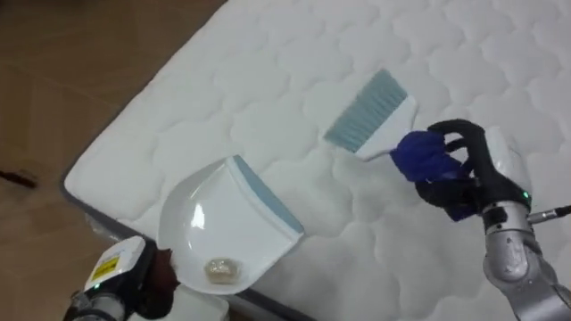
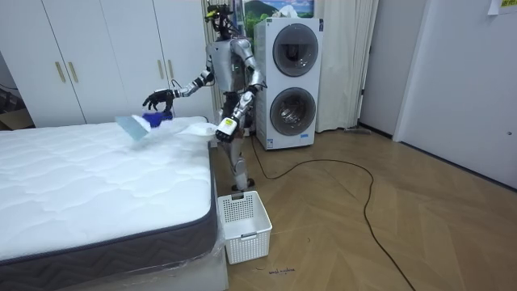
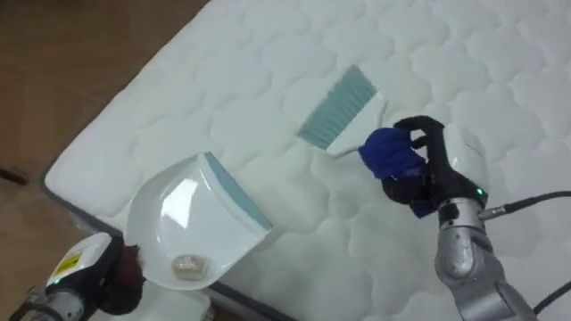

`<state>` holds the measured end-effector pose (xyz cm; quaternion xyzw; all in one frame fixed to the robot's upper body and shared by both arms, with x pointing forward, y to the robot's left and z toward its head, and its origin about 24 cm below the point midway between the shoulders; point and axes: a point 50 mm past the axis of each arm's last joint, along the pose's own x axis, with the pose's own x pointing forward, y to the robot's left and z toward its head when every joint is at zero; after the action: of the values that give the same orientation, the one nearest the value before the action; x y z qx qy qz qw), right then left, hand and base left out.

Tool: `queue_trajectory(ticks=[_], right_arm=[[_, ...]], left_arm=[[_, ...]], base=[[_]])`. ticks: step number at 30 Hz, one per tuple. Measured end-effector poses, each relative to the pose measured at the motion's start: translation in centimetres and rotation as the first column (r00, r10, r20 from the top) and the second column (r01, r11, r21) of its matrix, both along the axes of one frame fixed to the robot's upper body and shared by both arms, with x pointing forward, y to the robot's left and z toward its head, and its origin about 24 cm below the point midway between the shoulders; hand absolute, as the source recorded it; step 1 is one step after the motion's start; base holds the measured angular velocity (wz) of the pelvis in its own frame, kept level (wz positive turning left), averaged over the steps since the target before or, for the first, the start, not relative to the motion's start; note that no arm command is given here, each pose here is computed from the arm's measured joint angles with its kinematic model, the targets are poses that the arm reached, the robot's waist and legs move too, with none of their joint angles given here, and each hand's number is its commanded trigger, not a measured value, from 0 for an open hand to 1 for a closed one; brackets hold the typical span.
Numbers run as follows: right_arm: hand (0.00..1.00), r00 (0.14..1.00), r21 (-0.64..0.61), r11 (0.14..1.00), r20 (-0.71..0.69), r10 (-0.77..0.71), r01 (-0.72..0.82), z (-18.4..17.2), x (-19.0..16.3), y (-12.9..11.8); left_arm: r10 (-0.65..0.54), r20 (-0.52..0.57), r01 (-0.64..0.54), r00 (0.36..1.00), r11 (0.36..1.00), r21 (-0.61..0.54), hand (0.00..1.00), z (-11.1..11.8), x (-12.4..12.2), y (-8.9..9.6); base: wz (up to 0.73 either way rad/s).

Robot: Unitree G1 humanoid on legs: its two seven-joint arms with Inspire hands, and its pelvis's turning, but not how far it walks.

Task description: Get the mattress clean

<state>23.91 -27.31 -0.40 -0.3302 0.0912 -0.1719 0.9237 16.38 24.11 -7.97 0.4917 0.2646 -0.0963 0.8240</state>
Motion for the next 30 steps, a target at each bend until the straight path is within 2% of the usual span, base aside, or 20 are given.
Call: queue_trajectory(ticks=[2, 4, 7, 12, 16, 20, 26, 30], right_arm=[[0.00, 0.998, 0.093, 0.994, -0.007, -0.058, 0.059, -0.4, -0.5, -0.5], [0.00, 0.990, 0.247, 0.959, -0.008, -0.140, 0.137, -1.1, -1.1, -0.6], [0.00, 0.984, 0.347, 0.921, -0.026, -0.177, 0.175, -1.7, -1.6, -0.6], [0.00, 0.972, 0.408, 0.884, -0.045, -0.230, 0.228, -2.5, -2.6, -0.9], [0.00, 0.976, 0.487, 0.846, -0.084, -0.202, 0.217, -3.8, -2.7, 0.9], [0.00, 0.969, 0.533, 0.810, -0.107, -0.224, 0.246, -4.2, -3.1, 0.5], [0.00, 0.965, 0.544, 0.798, -0.103, -0.243, 0.259, -4.1, -3.2, 0.3], [0.00, 0.966, 0.544, 0.799, -0.119, -0.229, 0.257, -4.5, -3.3, 0.5]], left_arm=[[0.012, 0.005, -0.012, 1.000, 1.000, -0.019, 1.00, -0.1, 0.0, -0.4], [0.017, 0.028, -0.016, 0.999, 0.999, -0.032, 1.00, 0.2, 0.3, -0.7], [0.038, 0.057, -0.036, 0.998, 0.998, -0.041, 1.00, 0.7, 0.4, -0.5], [0.083, 0.104, -0.075, 0.991, 0.994, -0.074, 1.00, 1.2, 1.1, -0.6], [0.141, 0.069, -0.134, 0.988, 0.986, -0.102, 1.00, 0.5, 0.0, 0.1], [0.140, 0.066, -0.131, 0.988, 0.984, -0.117, 1.00, 0.3, 0.6, -0.4], [0.165, 0.098, -0.155, 0.981, 0.982, -0.104, 1.00, 0.3, 0.3, -0.4], [0.167, 0.128, -0.153, 0.978, 0.982, -0.113, 1.00, 0.8, 1.1, -0.4]], base=[[0.93], [0.75], [0.47], [0.85], [0.25], [0.83], [0.40], [0.53]])
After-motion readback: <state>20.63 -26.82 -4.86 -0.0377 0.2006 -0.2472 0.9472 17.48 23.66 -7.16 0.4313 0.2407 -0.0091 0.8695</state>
